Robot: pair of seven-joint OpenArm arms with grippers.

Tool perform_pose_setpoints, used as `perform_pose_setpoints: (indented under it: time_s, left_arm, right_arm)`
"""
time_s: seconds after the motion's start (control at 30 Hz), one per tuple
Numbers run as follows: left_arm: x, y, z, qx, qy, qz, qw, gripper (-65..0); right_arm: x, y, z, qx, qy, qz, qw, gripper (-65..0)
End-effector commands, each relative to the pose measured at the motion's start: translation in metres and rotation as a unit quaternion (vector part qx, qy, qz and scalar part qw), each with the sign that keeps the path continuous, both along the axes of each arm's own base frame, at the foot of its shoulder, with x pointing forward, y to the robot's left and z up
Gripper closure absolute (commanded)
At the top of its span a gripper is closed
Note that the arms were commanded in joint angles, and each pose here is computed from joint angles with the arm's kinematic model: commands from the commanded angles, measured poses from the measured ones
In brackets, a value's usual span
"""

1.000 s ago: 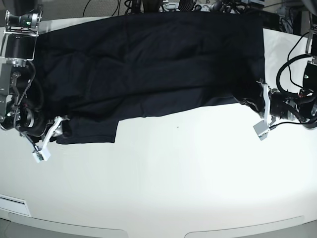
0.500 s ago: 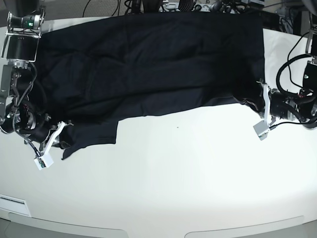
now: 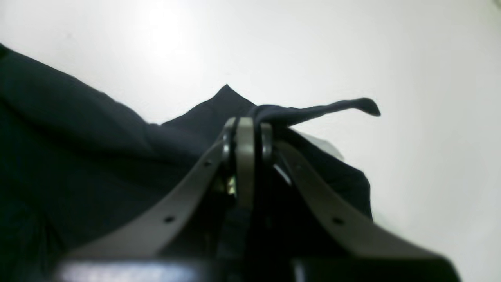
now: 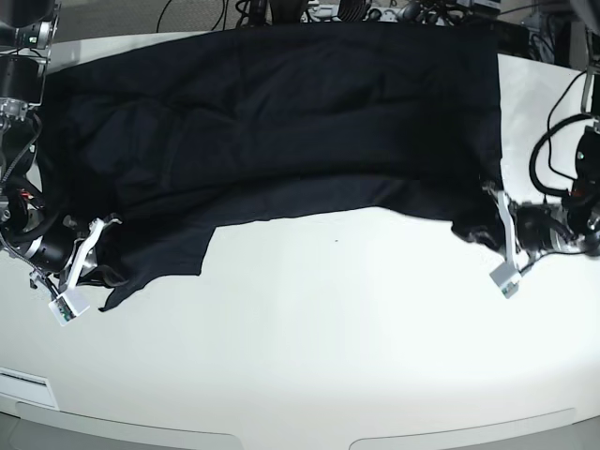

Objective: Fold the T-shirt properly

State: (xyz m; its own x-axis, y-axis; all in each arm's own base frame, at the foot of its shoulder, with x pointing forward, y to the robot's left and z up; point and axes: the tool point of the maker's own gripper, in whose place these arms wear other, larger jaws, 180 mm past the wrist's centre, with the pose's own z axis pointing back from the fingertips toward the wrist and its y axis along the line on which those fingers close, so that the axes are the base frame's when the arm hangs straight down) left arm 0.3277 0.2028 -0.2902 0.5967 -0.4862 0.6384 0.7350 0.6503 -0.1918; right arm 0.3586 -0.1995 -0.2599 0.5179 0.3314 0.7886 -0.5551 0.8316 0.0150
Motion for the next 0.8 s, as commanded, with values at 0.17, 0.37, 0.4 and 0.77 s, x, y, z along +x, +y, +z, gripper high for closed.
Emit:
perform_pose_setpoints:
  time_s: [0.17,0.37,0.4,0.77]
  left_arm:
    - [0.055,0.031,0.034,-0.010,-0.082,0.066,0.994,0.0]
    - [0.083,0.041,0.017,-0.024,-0.090,0.117,0.989,0.0]
    - [0.087,0.039,0.015,-0.028,-0.093,0.122,0.988,0.0]
    - [0.117,0.009,0.030,-0.052,-0.133,0.115,0.983,0.0]
  right_arm:
    - [0.016,-0.010,0.026,-0.015,-0.062,-0.013,0.9979,0.0]
    - [0.024,-0.013,0.036,-0.024,-0.079,-0.018,0.9964,0.0]
    - [0.025,-0.012,0.038,-0.021,-0.083,-0.018,0.9962,0.0]
    - [0.034,-0.021,0.045,-0.045,-0.120,-0.033,0.9913,0.0]
